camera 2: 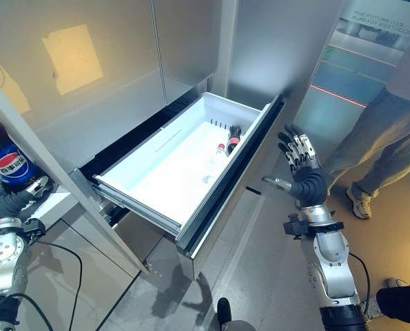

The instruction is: Take the drinks into the refrigerator

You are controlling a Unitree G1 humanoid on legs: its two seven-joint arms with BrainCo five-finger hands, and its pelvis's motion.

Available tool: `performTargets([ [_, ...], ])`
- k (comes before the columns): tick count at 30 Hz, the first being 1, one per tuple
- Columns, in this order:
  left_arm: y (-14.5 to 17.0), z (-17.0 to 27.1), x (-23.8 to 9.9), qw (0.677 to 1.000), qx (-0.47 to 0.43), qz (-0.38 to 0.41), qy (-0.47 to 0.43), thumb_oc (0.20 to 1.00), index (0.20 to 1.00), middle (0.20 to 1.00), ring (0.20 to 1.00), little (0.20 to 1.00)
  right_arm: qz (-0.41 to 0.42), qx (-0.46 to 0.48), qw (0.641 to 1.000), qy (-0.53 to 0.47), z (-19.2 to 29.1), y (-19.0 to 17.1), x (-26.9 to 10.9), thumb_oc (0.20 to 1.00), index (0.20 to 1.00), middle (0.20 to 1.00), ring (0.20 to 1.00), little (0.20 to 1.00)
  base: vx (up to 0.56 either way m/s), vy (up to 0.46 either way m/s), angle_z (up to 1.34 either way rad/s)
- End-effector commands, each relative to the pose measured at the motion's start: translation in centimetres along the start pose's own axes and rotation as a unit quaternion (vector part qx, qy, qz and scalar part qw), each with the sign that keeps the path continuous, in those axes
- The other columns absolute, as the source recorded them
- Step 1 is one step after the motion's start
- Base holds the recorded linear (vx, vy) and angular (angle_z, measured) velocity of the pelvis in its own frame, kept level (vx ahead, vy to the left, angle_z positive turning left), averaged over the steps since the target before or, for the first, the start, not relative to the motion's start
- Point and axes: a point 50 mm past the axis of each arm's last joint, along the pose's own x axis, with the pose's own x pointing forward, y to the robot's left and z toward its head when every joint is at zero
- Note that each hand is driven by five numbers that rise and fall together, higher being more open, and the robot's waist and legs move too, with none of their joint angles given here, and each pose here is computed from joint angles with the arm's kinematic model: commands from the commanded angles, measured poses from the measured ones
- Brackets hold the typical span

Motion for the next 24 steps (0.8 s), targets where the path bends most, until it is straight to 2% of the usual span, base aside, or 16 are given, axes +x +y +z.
performTargets([
  [1, -1.7, 3.3, 2.6, 0.997, -0.035, -0.011, -0.074, 0.2, 0.2, 0.2, 0.2, 0.2, 0.02, -0.009, 0.995, -0.101, 3.7, 0.1, 1.4, 1.0, 1.0, 1.0, 1.0, 1.0, 0.0, 0.0, 0.0],
  [15, -2.5, 3.5, 1.8, 0.993, -0.078, -0.01, -0.089, 0.2, 0.2, 0.2, 0.2, 0.2, 0.011, -0.012, 0.996, -0.086, 3.1, -0.1, 0.9, 1.0, 1.0, 1.0, 1.0, 1.0, 0.0, 0.0, 0.0],
  [24, -4.3, 6.0, -2.1, 0.964, -0.191, -0.083, -0.165, 0.2, 0.2, 0.2, 0.2, 0.2, -0.016, -0.025, 0.997, -0.076, 2.8, -1.1, 0.4, 1.0, 1.0, 1.0, 1.0, 1.0, 0.0, -0.002, 0.01],
])
